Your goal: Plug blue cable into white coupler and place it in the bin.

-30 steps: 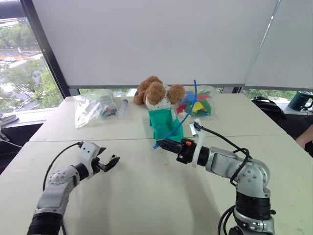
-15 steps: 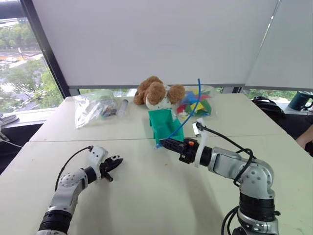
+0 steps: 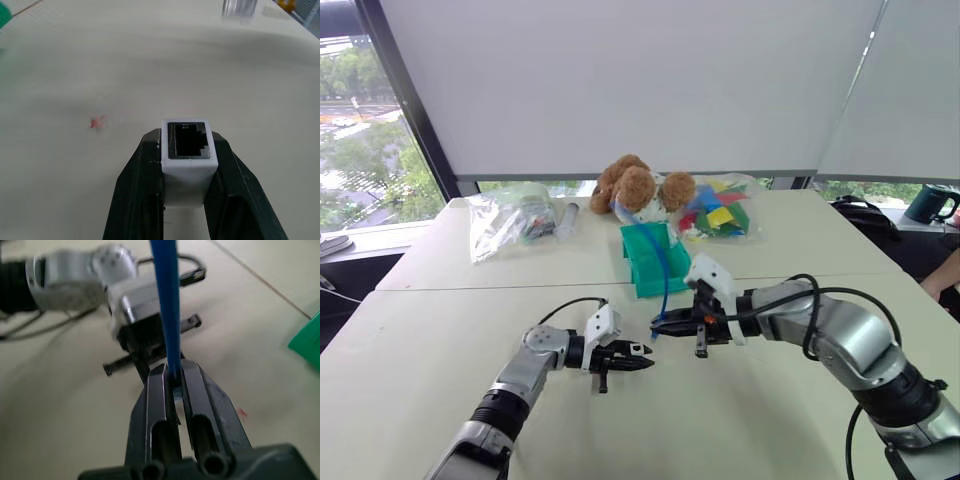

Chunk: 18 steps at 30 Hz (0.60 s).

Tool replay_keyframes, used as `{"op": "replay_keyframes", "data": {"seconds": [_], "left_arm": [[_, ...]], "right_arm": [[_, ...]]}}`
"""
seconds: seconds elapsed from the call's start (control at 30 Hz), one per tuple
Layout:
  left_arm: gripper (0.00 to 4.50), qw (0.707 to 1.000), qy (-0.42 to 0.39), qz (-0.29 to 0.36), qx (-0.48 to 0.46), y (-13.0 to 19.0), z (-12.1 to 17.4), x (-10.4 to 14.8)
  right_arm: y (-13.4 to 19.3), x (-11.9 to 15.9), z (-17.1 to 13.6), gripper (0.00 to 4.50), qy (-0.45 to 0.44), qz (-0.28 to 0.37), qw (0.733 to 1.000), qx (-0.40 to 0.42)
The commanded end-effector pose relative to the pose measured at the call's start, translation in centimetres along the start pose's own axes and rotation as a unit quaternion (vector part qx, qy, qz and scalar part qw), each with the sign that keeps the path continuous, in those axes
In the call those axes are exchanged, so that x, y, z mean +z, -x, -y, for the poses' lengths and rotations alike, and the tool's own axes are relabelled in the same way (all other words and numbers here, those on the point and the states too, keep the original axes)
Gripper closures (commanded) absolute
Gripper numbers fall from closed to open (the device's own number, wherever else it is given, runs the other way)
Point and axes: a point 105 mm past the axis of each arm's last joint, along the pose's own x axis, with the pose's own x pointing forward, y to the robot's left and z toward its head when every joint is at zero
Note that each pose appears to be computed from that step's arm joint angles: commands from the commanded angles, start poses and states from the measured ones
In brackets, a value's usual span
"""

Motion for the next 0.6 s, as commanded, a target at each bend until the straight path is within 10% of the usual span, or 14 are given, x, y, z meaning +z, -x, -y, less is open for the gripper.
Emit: {"op": "replay_keyframes", "data": {"seconds": [0.03, 0.6], "left_arm": [[4.08, 0.999, -0.037, -0.01, -0.031, -1.0, 0.3, 0.0], [4.08, 0.998, -0.049, -0.024, -0.043, -1.5, 0.3, -1.4]], "right_arm": [[-0.2, 1.2, 0.0, 4.5, 0.069, 0.003, 0.997, 0.02], [-2.3, -1.0, 0.4, 4.5, 0.136, -0.035, 0.989, 0.054]]}}
